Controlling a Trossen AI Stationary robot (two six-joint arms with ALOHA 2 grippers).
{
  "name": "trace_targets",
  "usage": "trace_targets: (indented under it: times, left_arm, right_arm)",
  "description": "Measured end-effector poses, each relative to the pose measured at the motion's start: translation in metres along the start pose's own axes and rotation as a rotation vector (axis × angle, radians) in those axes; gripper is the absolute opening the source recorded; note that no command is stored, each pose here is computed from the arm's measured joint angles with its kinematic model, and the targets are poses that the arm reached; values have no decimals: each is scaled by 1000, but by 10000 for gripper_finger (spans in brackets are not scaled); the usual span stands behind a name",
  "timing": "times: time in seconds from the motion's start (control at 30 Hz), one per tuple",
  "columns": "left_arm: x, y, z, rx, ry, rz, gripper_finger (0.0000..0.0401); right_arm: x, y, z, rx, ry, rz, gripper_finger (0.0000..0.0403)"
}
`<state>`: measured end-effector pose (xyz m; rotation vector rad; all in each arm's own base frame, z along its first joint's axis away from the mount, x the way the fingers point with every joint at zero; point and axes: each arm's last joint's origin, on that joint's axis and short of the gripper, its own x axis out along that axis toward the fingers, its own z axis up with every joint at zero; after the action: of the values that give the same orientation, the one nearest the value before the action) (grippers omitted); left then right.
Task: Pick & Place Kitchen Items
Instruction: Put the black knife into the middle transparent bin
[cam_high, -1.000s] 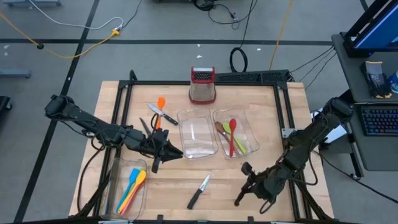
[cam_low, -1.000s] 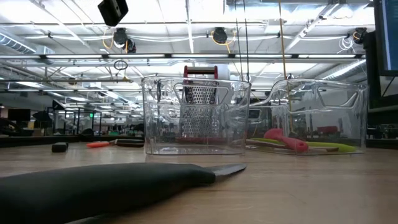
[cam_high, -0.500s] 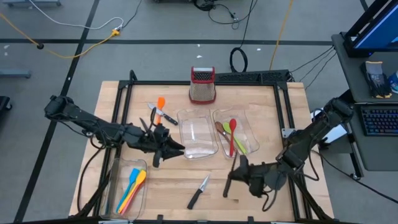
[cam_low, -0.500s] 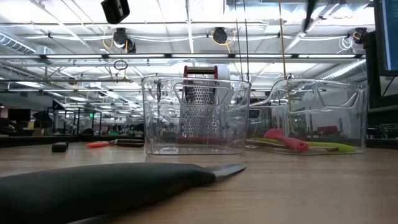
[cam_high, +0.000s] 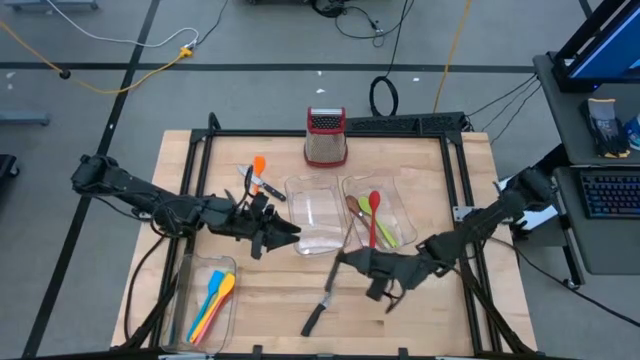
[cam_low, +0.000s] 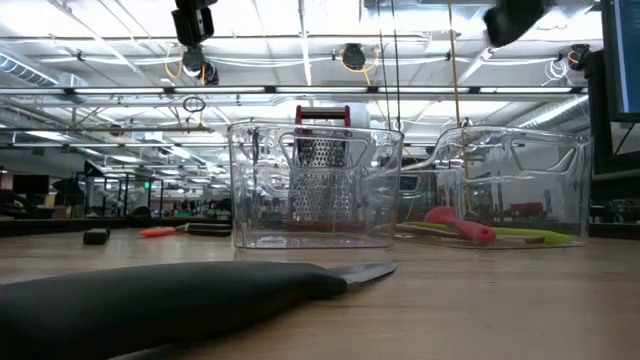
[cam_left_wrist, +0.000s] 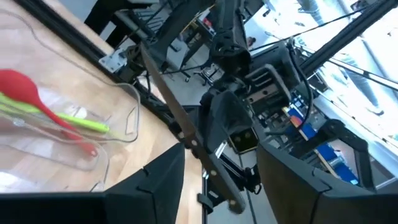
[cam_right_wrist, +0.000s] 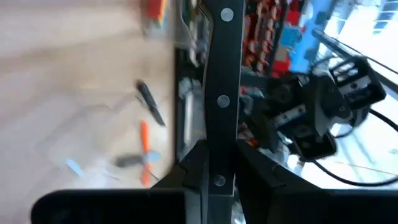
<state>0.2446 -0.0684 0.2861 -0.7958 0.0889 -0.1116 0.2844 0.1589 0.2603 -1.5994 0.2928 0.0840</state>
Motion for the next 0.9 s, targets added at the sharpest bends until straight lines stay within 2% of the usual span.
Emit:
trace_targets:
  times: [0.13, 0.33, 0.43, 0.6, 0.9]
  left_arm:
    - [5, 4, -5, -20, 23, 14, 205]
    - [18, 16, -15, -58, 72, 56, 205]
    - [24, 21, -18, -63, 79, 49, 205]
    - [36, 21, -22, -78, 91, -49, 205]
    - [58, 25, -33, -107, 180, -62, 205]
  right_arm:
    - [15, 1, -1, -73, 69, -74, 44]
    - [24, -3, -1, -100, 89, -149, 44]
    - [26, -3, -2, -101, 96, -140, 44]
    - [29, -3, -7, -77, 109, -137, 44]
    - [29, -2, -7, -80, 107, -126, 44]
